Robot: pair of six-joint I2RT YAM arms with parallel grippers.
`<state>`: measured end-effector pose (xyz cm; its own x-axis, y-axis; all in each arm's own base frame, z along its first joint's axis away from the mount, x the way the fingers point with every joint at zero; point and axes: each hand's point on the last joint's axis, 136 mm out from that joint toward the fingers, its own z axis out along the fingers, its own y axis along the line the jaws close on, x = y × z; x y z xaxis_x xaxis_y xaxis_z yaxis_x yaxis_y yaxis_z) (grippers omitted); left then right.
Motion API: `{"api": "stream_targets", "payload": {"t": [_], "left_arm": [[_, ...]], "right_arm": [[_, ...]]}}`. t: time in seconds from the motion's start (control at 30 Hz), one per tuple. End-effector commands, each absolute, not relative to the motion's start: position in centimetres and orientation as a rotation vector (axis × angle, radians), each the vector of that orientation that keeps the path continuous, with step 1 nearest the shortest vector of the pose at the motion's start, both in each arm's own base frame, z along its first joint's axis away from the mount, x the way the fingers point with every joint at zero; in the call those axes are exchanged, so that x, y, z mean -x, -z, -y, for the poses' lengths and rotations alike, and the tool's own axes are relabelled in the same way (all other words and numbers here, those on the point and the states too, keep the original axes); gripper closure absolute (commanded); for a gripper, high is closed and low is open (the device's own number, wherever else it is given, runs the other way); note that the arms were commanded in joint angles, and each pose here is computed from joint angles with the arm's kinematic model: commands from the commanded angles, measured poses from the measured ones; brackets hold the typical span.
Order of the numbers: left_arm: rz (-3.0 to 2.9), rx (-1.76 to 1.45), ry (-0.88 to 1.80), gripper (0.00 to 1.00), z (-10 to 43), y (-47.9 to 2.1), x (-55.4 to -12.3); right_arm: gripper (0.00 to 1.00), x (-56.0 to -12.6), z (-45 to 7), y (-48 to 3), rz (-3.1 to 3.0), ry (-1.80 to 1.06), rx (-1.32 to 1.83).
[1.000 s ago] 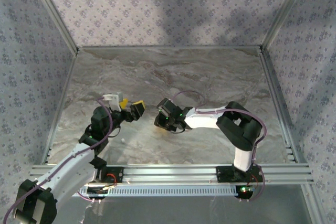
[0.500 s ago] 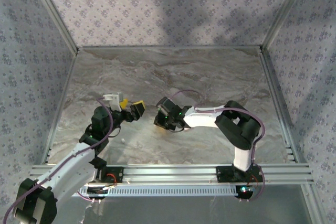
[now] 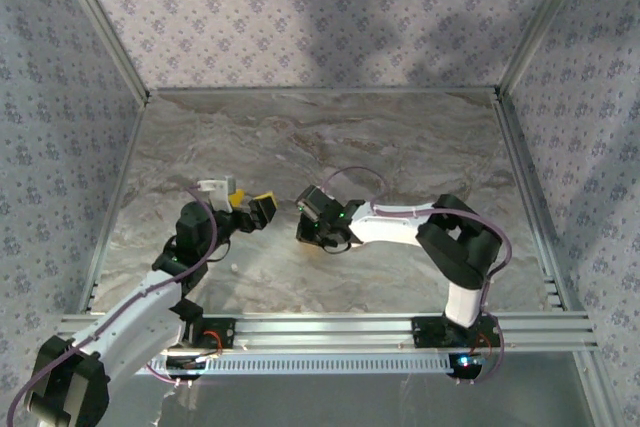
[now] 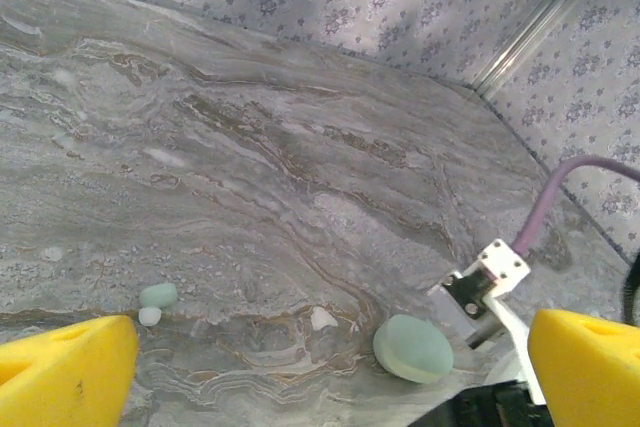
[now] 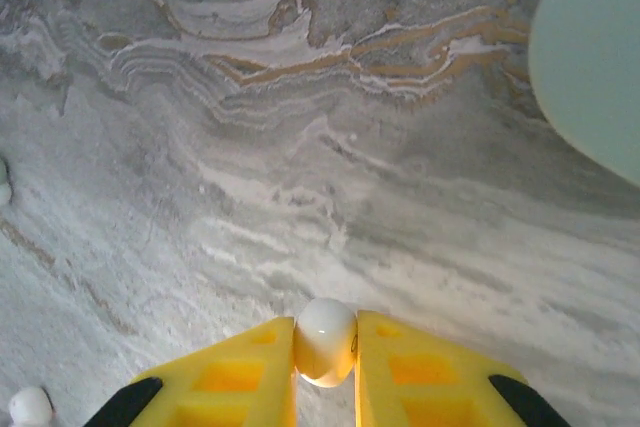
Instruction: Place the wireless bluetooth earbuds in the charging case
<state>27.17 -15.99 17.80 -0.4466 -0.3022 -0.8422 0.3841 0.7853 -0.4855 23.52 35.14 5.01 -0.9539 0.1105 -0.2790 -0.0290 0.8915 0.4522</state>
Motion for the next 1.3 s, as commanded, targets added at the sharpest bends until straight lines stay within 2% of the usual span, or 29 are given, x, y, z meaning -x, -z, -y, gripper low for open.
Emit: {"api": "stream_targets", "payload": {"t": [0.0,0.3,0.6,1.27], "left_arm": [[-1.841,-0.075,0.798,0.00,16.4,-18.9,-27.4],[-1.867,-0.083,0.810,0.00,16.9,-18.2,-27.7],[-1.871,-0.086,0.813,0.00,17.0,-18.0,-27.7],[-1.872,-0.087,0.811,0.00,17.0,-18.0,-27.8]], "right_arm": [[0.80,-23.0,-33.4,-7.5,-2.718,-0.545,0.030],[0.79,-20.9,-27.6,-8.4,-2.735,-0.312,0.117],[0.79,-20.7,-22.2,-7.6,-2.772,-0.128,0.090],[0.78,-22.7,-22.2,-5.8,-2.810,-0.123,0.066]]}}
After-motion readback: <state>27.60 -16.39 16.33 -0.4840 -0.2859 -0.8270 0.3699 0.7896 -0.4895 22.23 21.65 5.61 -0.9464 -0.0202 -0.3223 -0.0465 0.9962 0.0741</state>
